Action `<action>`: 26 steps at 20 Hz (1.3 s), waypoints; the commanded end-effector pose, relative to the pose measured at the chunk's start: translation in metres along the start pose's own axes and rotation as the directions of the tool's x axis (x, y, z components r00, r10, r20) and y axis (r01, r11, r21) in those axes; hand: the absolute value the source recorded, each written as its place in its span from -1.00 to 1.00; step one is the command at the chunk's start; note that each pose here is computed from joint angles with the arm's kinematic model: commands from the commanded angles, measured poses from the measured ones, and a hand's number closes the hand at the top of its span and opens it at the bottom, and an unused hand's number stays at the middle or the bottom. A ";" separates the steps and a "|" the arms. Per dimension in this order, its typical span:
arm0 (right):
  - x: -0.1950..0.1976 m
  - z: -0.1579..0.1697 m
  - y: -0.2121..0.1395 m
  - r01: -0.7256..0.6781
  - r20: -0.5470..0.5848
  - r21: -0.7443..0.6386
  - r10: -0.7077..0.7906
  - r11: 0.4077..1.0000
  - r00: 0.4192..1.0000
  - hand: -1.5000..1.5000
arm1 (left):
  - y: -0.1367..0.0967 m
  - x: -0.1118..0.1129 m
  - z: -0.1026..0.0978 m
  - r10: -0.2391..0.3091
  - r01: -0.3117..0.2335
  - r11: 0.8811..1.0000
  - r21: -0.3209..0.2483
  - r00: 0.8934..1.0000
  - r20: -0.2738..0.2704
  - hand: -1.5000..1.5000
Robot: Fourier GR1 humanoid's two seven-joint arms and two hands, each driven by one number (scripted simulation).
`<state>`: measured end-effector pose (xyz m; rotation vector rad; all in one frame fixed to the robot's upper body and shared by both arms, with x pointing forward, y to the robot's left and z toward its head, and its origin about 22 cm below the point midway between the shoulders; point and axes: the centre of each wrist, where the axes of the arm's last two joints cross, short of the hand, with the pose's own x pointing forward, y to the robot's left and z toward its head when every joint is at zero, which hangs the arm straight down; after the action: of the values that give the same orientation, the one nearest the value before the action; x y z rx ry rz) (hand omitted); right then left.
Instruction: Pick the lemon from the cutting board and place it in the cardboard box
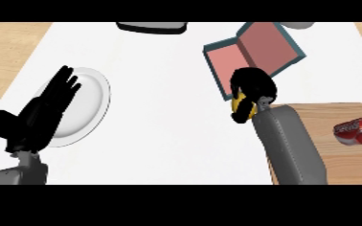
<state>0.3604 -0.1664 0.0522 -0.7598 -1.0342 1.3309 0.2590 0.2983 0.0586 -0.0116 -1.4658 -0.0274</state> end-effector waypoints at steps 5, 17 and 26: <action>0.091 -0.009 -0.062 0.013 -0.232 -0.247 -0.072 0.969 0.970 1.00 | -0.020 -0.001 -0.013 0.002 -0.002 0.998 -0.068 1.000 0.001 0.00; 0.222 0.043 -0.161 -0.016 -0.260 -0.655 -0.205 0.756 0.944 1.00 | -0.009 -0.007 -0.014 -0.024 0.024 0.999 -0.023 0.999 -0.026 0.00; 0.246 0.047 -0.194 -0.043 -0.328 -0.722 -0.287 0.690 0.900 1.00 | -0.003 -0.005 -0.009 -0.001 0.002 1.000 0.030 1.000 -0.026 0.00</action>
<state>0.3839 0.0325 0.2650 -1.4320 -1.2949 0.7175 0.2702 0.2928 0.0561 -0.0030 -1.4526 -0.0265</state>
